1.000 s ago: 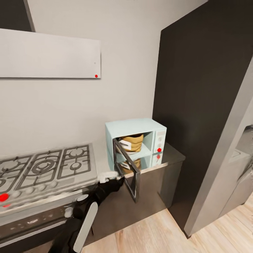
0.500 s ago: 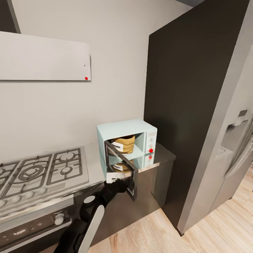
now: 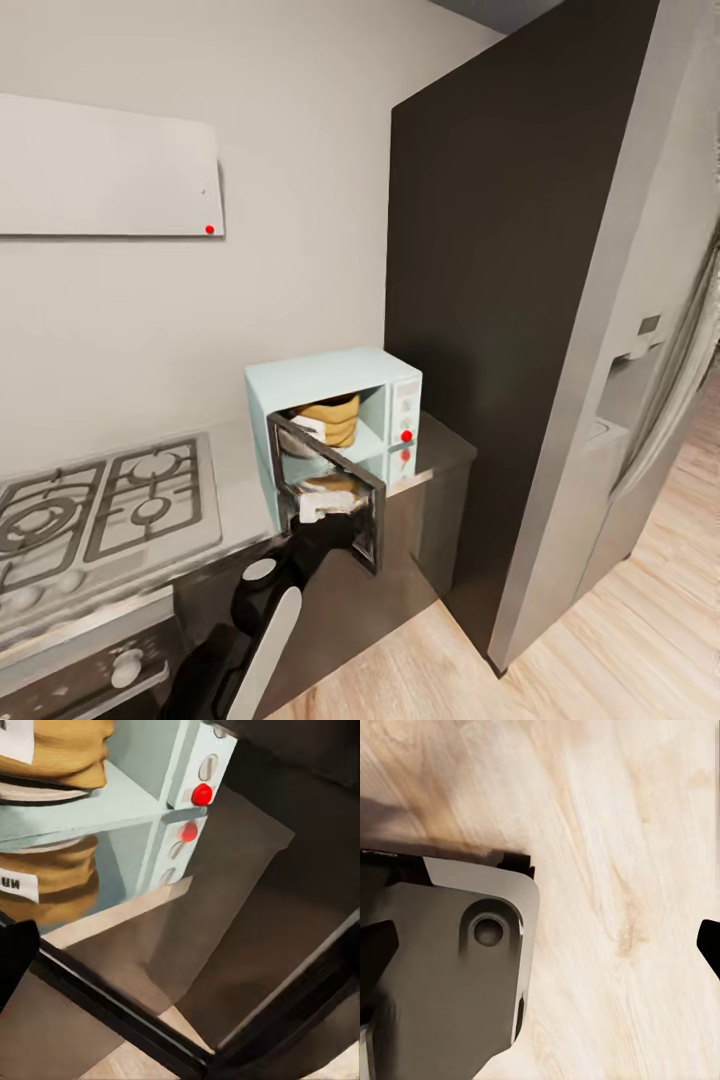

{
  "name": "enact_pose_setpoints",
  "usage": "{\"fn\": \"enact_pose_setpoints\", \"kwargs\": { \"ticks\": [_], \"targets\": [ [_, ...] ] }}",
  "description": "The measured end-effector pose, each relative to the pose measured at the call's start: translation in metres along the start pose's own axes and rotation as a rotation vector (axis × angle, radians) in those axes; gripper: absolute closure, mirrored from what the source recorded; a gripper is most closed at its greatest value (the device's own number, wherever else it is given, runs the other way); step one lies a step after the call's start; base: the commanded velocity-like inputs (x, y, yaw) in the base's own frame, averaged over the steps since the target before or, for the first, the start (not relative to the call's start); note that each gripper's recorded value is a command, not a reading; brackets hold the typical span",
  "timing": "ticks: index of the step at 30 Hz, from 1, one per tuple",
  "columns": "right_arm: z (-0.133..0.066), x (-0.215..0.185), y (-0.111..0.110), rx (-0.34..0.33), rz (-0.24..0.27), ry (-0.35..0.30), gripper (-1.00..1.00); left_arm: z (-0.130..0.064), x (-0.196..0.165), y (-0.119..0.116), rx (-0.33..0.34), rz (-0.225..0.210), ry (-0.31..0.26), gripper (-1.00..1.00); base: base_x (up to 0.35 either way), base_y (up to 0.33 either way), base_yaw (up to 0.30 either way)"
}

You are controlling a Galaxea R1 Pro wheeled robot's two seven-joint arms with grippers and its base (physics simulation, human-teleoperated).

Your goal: In the kitchen, take the popcorn bag from the countertop, put it into the microwave, and heat it until the popcorn is cooked so the cooked popcorn ends up inside the bag.

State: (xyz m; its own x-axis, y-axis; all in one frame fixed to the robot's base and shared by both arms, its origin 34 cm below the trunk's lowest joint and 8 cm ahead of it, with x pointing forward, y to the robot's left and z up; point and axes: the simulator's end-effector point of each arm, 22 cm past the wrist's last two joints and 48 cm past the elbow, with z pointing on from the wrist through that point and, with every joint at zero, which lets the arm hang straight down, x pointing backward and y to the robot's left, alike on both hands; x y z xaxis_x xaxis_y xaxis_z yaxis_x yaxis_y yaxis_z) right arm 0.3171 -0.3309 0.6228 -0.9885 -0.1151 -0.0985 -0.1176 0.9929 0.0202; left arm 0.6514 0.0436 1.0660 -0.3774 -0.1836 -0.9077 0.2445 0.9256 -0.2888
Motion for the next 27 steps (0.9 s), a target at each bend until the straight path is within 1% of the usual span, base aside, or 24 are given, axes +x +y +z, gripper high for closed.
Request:
{"fn": "enact_pose_setpoints", "kwargs": {
  "ticks": [1,2,3,18,25,27],
  "targets": [
    [0.0,0.0,0.0,0.0,0.0,-0.001,-1.0,0.0,0.002,-0.007,0.011,0.012,0.003,-1.0,0.28,0.0,-0.168],
    [0.0,-0.001,0.0,0.0,0.0,-0.002,-1.0,-0.001,0.005,-0.02,0.041,0.015,0.008,-1.0,0.281,0.0,-0.168],
    [-0.001,-0.001,0.0,0.0,0.0,-0.004,-1.0,-0.002,0.006,-0.025,0.048,0.023,0.01,-1.0,0.281,0.0,-0.168],
    [-0.003,-0.008,-0.001,0.002,0.001,-0.021,-1.0,-0.006,0.0,-0.029,0.053,0.041,-0.004,-1.0,0.267,0.0,-0.168],
    [-0.004,-0.009,-0.002,0.004,0.001,-0.025,-1.0,-0.007,-0.002,-0.029,0.053,0.036,-0.008,-1.0,0.245,0.0,-0.035],
    [-0.004,-0.009,-0.002,0.004,0.001,-0.024,-1.0,-0.007,-0.002,-0.026,0.044,0.035,-0.009,-1.0,0.233,0.0,-0.001]
  ]
}}
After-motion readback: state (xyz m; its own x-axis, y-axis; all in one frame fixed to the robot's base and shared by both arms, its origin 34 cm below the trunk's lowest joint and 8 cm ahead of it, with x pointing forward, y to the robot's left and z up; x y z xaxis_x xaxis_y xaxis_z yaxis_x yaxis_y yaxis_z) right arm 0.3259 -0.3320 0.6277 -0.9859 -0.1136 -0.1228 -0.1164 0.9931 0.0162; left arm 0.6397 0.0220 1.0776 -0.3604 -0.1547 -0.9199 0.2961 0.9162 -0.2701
